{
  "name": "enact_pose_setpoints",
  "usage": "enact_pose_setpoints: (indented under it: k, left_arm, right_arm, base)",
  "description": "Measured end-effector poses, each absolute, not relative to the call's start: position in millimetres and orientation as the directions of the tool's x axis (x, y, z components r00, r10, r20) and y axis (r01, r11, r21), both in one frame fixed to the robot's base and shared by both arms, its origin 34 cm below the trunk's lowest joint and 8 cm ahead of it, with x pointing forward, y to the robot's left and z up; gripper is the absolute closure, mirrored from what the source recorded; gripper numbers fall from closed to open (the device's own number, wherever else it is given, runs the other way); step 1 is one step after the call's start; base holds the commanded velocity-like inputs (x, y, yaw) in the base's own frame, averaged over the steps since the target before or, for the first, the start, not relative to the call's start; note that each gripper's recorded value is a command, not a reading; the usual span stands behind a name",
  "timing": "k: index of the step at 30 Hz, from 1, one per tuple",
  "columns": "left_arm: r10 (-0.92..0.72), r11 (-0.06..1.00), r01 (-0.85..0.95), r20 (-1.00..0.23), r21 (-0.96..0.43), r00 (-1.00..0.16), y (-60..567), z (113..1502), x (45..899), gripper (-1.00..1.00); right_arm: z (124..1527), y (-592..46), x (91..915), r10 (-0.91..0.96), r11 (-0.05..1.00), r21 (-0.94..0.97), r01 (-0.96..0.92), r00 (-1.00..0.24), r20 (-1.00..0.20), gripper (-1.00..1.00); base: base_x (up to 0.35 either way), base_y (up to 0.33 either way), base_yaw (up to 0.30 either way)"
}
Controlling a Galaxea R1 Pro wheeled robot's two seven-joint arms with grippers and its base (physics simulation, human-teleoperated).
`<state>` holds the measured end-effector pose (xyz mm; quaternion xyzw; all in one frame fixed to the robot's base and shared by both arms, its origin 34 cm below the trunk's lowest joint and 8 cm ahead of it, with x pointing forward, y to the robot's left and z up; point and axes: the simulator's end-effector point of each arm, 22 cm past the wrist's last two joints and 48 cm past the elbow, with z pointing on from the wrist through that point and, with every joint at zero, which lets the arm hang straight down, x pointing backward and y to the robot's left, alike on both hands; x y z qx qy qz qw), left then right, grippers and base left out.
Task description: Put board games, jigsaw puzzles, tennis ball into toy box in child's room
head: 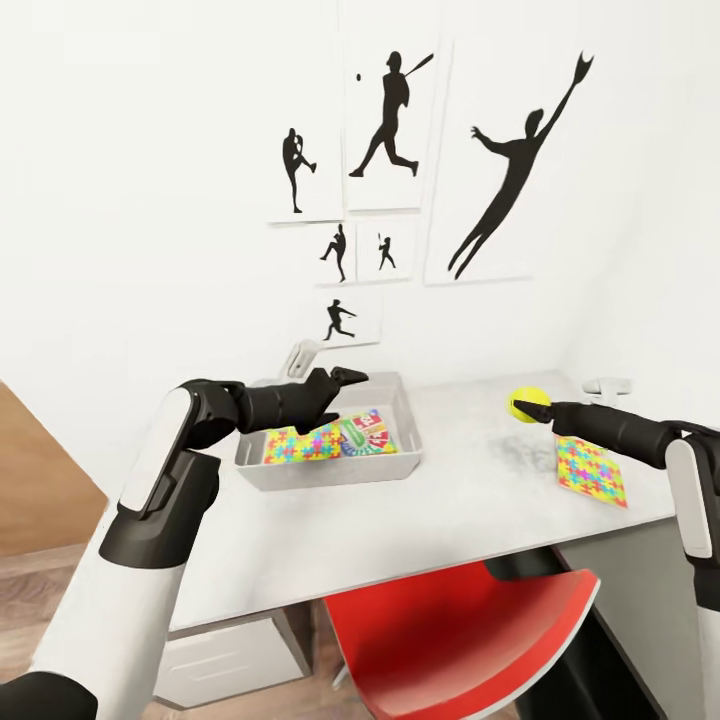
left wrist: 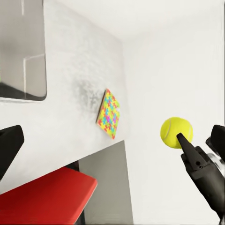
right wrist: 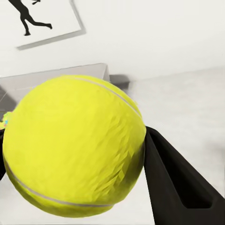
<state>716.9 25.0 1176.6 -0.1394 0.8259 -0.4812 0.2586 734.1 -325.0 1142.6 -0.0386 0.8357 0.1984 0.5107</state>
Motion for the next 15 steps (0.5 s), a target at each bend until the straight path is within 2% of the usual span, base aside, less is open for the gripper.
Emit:
enact_pose_setpoints:
  k: [8, 15]
  left_arm:
    - [-0.479, 0.493, 0.023, -0.294, -0.87, -0.827, 24, 1179, 716, -1.0]
    - [-0.481, 0.493, 0.029, -0.3, -0.869, -0.824, 25, 1183, 714, -1.0]
  right_arm:
    - [1161, -348, 724, 0.159, 0.905, 0.311, -0.291, -0.445, -0.881, 1.0]
    - [1171, -354, 722, 0.177, 0.904, 0.317, -0.285, -0.426, -0.887, 1.0]
  base:
    - [0.0, 0.309, -0.043]
    - [0.0, 0.049, -0.108]
